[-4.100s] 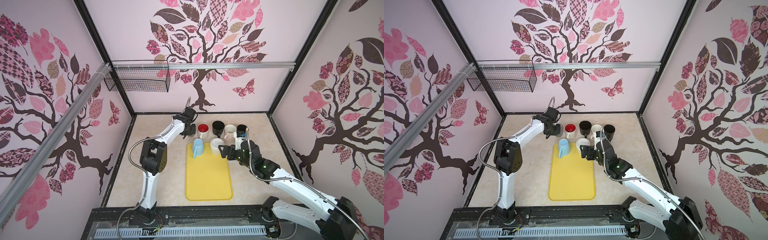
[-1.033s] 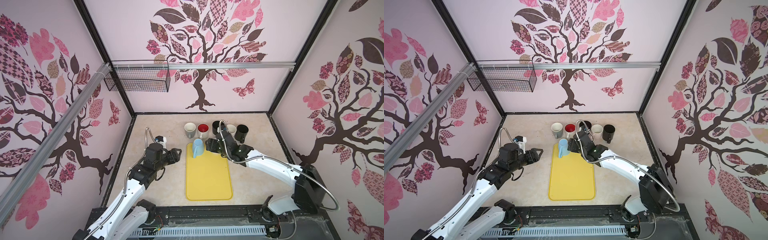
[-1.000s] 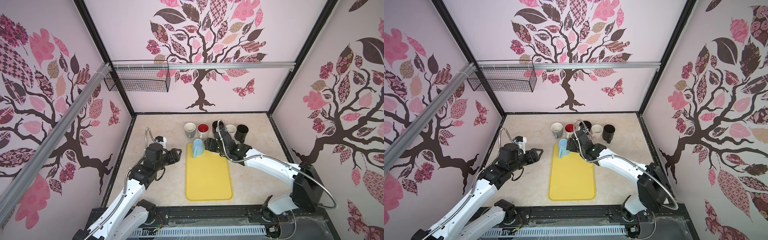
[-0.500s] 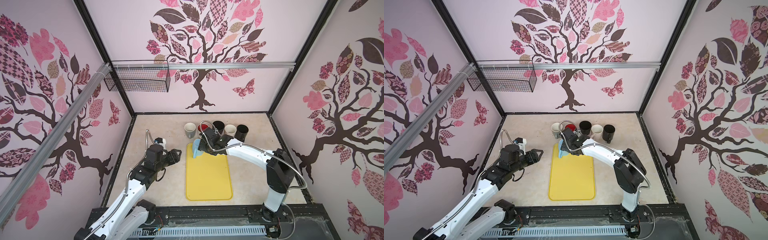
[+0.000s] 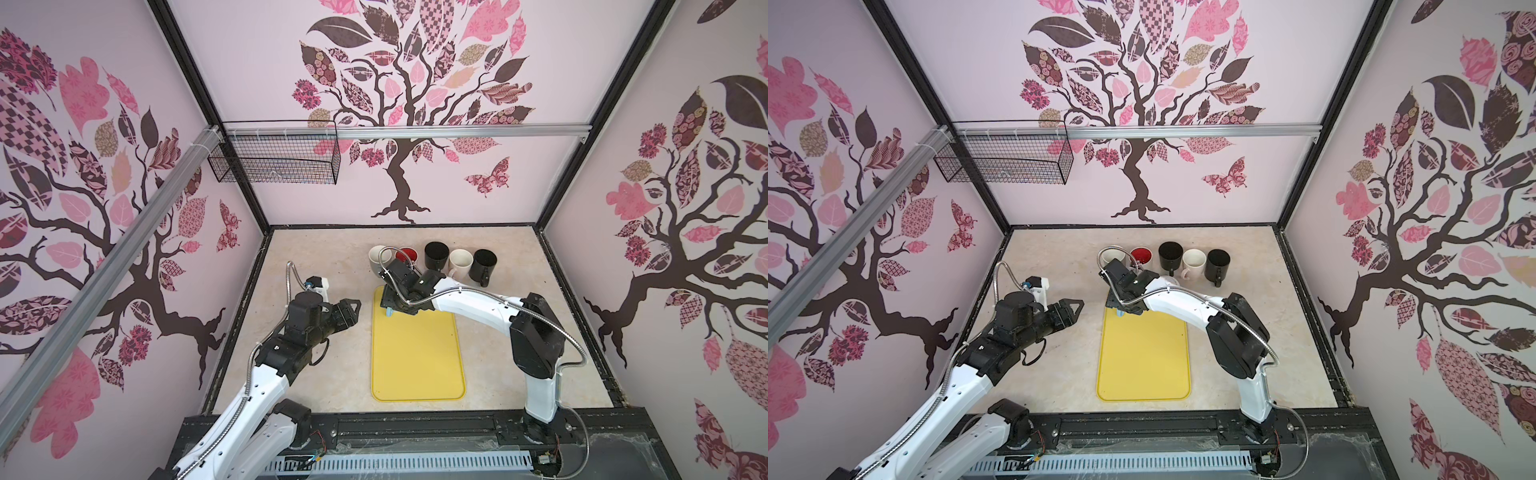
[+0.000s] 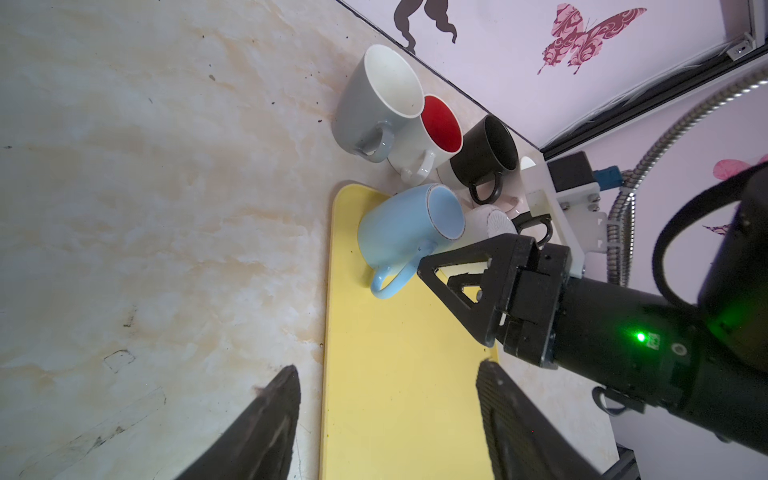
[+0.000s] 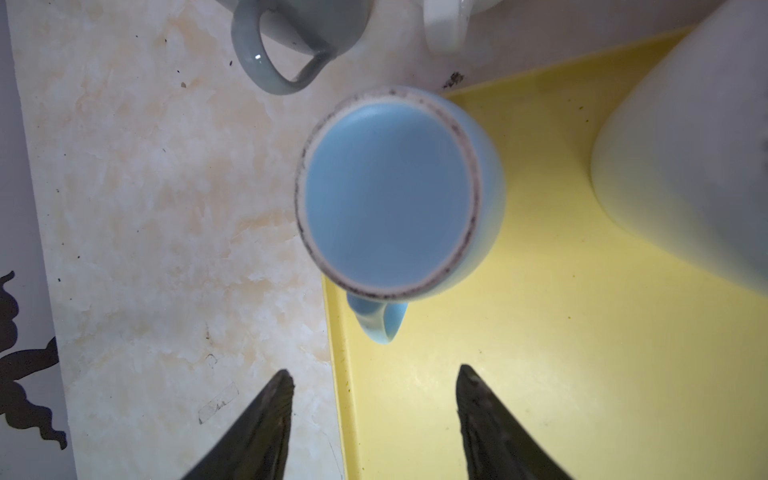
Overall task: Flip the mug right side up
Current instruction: 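Lower the right gripper onto the upturned light blue mug's base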
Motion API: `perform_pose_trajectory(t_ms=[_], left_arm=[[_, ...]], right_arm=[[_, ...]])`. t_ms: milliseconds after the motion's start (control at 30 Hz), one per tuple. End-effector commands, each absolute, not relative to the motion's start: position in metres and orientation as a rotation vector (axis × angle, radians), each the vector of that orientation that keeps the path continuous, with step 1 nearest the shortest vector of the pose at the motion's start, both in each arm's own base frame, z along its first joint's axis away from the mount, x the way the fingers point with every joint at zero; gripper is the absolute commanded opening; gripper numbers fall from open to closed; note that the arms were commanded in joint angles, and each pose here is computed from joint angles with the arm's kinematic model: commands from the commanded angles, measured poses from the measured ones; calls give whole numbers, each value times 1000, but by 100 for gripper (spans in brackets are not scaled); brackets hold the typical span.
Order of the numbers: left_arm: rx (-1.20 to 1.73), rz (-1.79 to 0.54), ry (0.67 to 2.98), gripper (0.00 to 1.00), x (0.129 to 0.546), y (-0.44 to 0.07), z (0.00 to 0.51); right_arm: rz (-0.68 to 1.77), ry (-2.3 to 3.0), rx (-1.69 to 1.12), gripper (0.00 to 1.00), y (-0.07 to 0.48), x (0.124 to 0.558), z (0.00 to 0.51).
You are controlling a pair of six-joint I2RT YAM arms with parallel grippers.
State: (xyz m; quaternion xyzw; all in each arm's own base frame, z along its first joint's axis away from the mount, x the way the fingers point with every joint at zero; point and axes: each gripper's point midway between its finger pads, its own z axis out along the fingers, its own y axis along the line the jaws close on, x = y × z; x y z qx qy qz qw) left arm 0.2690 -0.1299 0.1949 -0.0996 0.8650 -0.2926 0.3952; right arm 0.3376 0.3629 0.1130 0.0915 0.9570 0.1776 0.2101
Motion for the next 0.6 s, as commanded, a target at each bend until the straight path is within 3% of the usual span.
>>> perform_pose_trajectory(t_ms=[0, 567], left_arm=[[-235, -741, 2186, 70, 268, -129, 190], [-229, -757, 2170, 71, 267, -130, 191]], right_arm=[[444, 2675, 245, 63, 366, 345, 103], [347, 2711, 260, 55, 350, 354, 73]])
